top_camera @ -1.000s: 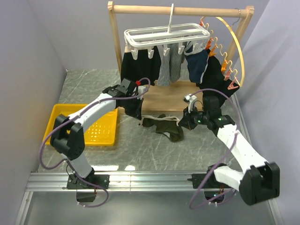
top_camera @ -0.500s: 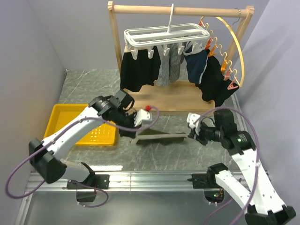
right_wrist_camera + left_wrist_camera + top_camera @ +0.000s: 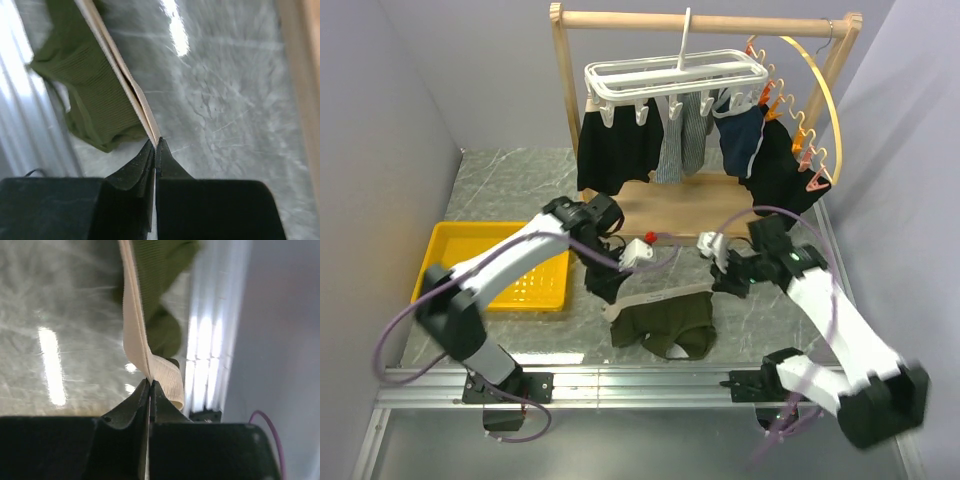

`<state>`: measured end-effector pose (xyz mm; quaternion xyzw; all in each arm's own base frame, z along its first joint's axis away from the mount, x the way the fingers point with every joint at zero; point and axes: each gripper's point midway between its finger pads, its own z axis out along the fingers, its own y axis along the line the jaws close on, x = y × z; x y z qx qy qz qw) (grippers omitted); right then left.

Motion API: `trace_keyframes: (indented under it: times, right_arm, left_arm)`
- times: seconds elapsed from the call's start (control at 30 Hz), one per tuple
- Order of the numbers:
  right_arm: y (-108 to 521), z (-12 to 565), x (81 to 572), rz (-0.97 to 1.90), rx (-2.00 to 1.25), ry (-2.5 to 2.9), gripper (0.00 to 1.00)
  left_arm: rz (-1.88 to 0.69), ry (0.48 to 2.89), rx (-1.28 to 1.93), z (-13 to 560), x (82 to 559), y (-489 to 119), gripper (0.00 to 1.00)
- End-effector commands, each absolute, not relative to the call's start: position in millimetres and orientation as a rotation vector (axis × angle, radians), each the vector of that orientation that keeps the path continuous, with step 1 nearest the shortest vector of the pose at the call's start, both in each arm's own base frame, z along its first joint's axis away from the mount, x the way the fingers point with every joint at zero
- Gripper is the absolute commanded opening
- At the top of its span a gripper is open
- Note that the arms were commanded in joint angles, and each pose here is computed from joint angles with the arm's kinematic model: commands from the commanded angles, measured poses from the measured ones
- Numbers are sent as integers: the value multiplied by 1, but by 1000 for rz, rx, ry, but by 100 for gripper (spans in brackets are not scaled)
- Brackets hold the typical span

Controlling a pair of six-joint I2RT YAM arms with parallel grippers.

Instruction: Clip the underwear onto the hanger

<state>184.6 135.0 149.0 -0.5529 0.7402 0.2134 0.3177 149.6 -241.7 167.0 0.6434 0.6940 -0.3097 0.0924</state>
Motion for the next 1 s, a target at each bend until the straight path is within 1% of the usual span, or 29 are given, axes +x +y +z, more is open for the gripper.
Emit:
trace_keyframes:
  times: [0.0, 0.07, 0.13, 0.27, 0.37, 0.47, 0.5, 0.53, 0.57, 0.63, 0.67, 0.77, 0.97]
  right_arm:
    - [127, 126, 243, 406, -1335, 2056, 0]
    - [123, 123, 263, 393, -1285, 2092, 0]
    - [120, 124, 271, 403, -1247, 2113, 0]
    - [111, 106, 278, 367, -1226, 2186, 0]
    - [109, 93, 277, 386, -1207, 2258, 0]
    - [111, 83, 276, 414, -1190, 2307, 0]
    - [111, 81, 277, 417, -1186, 2313, 0]
    - [111, 78, 277, 419, -1181, 2320, 0]
    - [111, 74, 277, 429, -1180, 2333, 0]
    - [112, 71, 277, 434, -1174, 2343, 0]
    - [112, 69, 278, 440, -1170, 2352, 0]
    - [113, 66, 279, 447, -1166, 2360, 0]
    - [114, 63, 283, 450, -1161, 2366, 0]
  left_arm:
    - [-892, 2260, 1698, 146, 201, -243, 8]
    - [-863, 2309, 1523, 144, 246, -248, 7]
    - [-853, 2292, 1440, 148, 272, -255, 7]
    - [-821, 2296, 1382, 128, 294, -265, 9]
    - [-855, 2395, 1297, 103, 300, -271, 13]
    - [-810, 2484, 1171, 88, 302, -265, 21]
    - [-803, 2476, 1108, 90, 309, -267, 31]
    - [-776, 2501, 1060, 84, 311, -258, 35]
    - [-769, 2473, 1027, 94, 316, -255, 44]
    - [-764, 2432, 953, 105, 328, -249, 49]
    - [-777, 2396, 909, 118, 334, -240, 59]
    - [-804, 2282, 882, 141, 343, -230, 62]
    - [-922, 2083, 1001, 150, 331, -244, 63]
